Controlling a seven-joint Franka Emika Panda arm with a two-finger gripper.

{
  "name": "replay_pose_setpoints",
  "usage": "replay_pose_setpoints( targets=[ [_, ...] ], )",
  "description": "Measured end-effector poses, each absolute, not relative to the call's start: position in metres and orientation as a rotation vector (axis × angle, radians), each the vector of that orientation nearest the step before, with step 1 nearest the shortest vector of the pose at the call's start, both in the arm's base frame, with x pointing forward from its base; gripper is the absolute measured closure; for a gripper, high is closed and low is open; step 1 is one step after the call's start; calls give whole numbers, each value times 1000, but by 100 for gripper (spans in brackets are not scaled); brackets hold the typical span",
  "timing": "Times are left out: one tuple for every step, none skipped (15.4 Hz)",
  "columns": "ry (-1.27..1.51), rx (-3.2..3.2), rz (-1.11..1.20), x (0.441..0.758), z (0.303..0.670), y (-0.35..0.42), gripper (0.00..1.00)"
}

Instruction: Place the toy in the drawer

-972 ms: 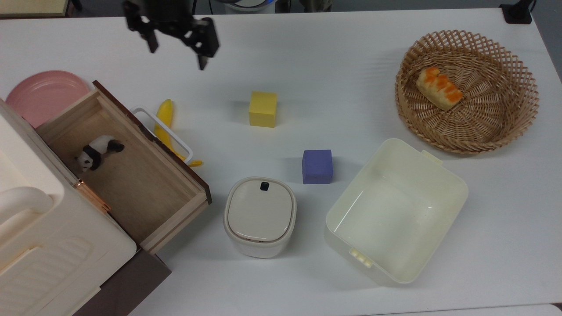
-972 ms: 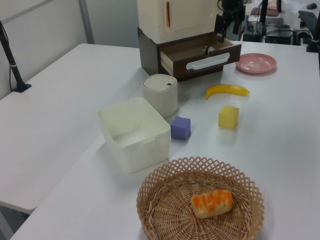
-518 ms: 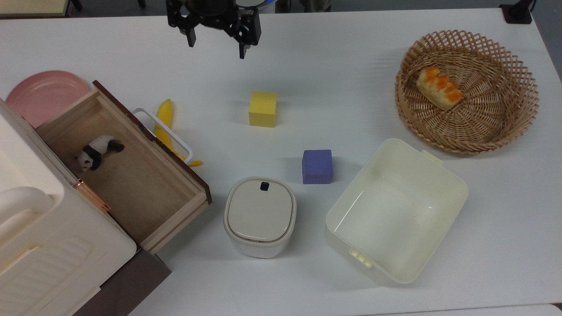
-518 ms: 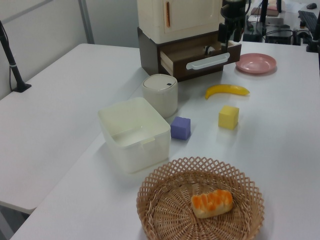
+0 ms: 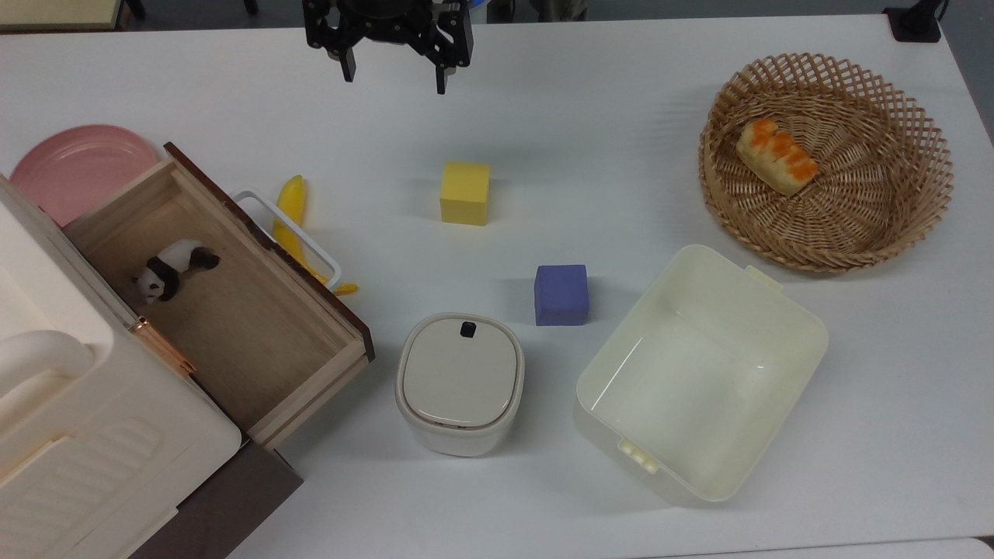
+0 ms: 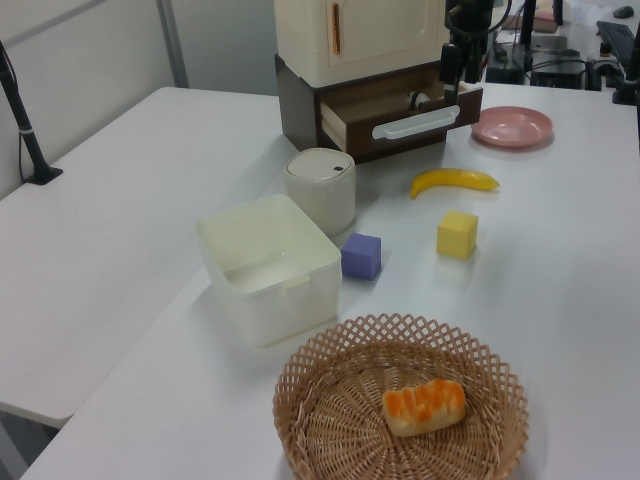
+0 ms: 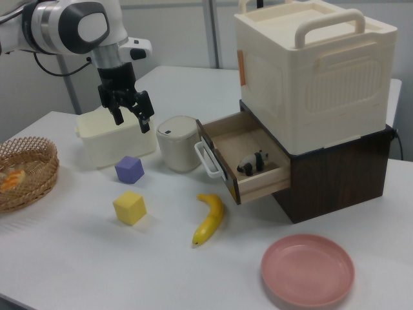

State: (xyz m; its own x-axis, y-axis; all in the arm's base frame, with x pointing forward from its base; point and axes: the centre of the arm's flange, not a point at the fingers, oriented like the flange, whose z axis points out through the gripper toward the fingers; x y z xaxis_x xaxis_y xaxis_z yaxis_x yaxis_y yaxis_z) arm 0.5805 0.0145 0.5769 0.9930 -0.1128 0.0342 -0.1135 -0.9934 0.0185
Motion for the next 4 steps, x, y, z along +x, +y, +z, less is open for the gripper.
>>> replay_pose_setpoints(
  targets=[
    [-175, 3116, 52, 580, 577, 14, 0],
    [-174, 3116, 52, 580, 577, 14, 0],
    [-174, 3116, 51, 580, 577, 14, 0],
    [-174, 3116, 51, 580, 577, 14, 0]
  ],
)
